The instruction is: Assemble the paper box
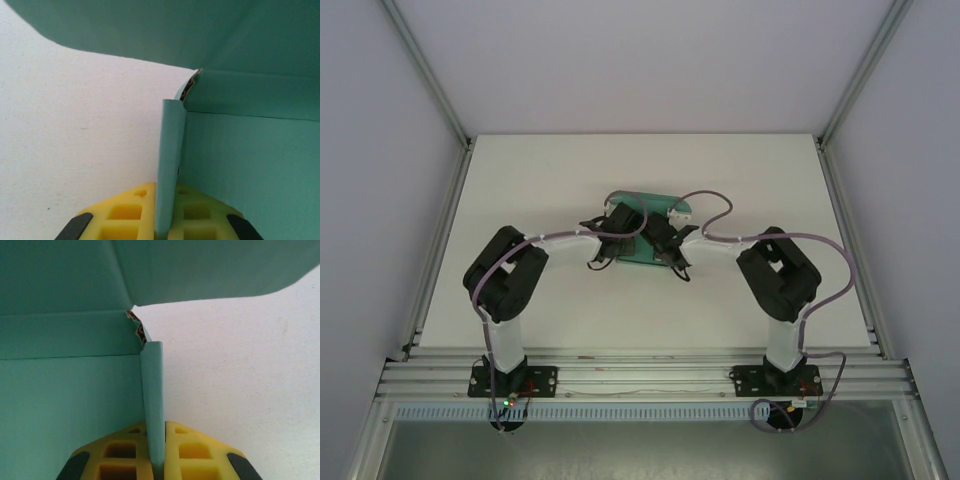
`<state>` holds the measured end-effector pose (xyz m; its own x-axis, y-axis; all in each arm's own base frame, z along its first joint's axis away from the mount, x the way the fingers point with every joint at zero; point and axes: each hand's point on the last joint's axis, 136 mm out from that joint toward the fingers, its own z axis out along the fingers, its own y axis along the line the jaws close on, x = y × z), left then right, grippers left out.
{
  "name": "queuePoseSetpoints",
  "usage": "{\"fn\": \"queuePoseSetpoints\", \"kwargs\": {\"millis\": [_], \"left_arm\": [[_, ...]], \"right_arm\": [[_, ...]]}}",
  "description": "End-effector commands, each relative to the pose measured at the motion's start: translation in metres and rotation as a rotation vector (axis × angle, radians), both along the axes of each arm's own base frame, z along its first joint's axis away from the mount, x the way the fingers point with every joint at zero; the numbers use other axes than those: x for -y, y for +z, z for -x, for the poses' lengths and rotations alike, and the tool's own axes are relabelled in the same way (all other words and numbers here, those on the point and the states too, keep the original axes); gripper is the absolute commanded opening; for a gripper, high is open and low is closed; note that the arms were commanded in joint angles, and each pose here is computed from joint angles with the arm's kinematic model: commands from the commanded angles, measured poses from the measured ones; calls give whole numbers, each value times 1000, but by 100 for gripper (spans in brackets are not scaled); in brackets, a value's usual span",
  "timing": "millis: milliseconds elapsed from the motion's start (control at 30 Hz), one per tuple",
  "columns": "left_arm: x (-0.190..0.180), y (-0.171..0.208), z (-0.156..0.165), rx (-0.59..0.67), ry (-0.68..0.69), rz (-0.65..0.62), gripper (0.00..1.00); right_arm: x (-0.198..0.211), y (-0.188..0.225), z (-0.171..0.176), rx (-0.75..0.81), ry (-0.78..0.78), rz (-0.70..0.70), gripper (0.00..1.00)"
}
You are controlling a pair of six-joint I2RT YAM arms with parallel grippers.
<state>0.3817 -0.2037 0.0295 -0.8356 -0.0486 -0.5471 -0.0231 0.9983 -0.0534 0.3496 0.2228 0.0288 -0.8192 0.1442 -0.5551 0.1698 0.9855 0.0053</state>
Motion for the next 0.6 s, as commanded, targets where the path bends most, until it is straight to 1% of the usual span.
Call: {"fn": "queuePoseSetpoints", "kwargs": {"millis": [0,67,167,267,367,467,533,567], "left_arm": [[-24,-3,20,37,34,-174,0],[-21,-2,20,38,30,-143,0],[-21,-9,19,21,47,-117,0],[-19,-15,19,-6,51,-111,0],[-9,-17,18,-18,21,-75,0],[-10,-16,16,-24,12,-117,0],[-9,-15,16,-23,3,-129,0],[-7,-13,16,-20,-2,-120,0]], "right_arm": [[42,-11,5,-32,-57,108,0],[40,-12,4,-17,-65,43,0],[33,-14,2,5,-55,-97,0],[29,-13,1,35,-44,-155,0],[28,-12,-1,39,-40,-152,0],[28,-9,-4,40,-36,-151,0],[23,-5,-5,47,-25,-158,7],[23,-2,-7,54,-21,-157,8]]}}
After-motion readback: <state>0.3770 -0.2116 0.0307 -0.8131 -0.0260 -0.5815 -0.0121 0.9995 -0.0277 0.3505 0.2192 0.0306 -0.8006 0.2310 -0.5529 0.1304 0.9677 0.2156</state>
